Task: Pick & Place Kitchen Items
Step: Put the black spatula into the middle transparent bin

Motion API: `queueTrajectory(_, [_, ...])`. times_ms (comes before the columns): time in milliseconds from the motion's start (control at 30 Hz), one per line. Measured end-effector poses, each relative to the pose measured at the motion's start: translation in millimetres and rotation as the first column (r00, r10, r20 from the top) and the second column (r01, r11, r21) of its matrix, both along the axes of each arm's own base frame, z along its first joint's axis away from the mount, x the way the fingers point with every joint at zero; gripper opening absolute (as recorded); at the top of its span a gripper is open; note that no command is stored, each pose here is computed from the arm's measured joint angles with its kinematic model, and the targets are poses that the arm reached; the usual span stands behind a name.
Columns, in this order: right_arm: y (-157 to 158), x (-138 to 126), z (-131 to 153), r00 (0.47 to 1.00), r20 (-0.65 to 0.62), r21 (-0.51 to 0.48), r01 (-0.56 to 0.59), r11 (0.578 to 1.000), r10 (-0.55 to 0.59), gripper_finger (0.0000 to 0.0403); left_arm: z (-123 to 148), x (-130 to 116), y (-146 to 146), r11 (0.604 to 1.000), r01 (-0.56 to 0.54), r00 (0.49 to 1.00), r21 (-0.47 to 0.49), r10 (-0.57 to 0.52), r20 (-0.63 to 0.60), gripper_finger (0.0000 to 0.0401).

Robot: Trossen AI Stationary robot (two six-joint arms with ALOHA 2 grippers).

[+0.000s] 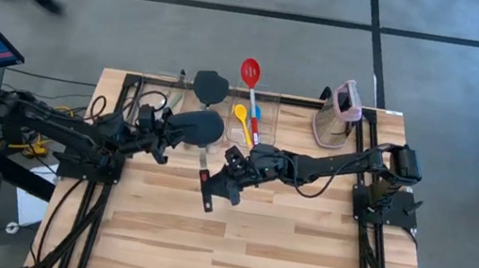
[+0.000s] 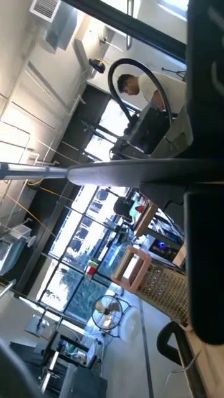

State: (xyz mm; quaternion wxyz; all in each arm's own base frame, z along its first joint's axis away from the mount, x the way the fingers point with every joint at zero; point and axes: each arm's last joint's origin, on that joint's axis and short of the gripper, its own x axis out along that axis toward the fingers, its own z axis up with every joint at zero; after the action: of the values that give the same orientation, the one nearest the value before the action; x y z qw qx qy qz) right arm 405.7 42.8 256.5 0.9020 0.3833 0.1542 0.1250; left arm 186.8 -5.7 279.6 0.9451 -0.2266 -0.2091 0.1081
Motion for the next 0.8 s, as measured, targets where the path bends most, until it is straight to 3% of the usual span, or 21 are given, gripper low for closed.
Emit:
queueTrajectory(333, [0.0, -0.2, -0.9, 1.0, -0.008, -0.001, -0.004, 1.0, 0.004, 0.007, 2.2, -1.7, 0.1, 1.0, 0.001, 1.0, 0.001, -0.001, 0.018, 0.0001])
queueTrajectory(800, [0.4, -0.2, -0.7, 1.0, 0.012, -0.048, -0.024, 0.999, 0.025, 0.0056, 3.7, -2.3, 0.2, 1.0, 0.001, 0.999, -0.001, -0.001, 0.035, 0.0003])
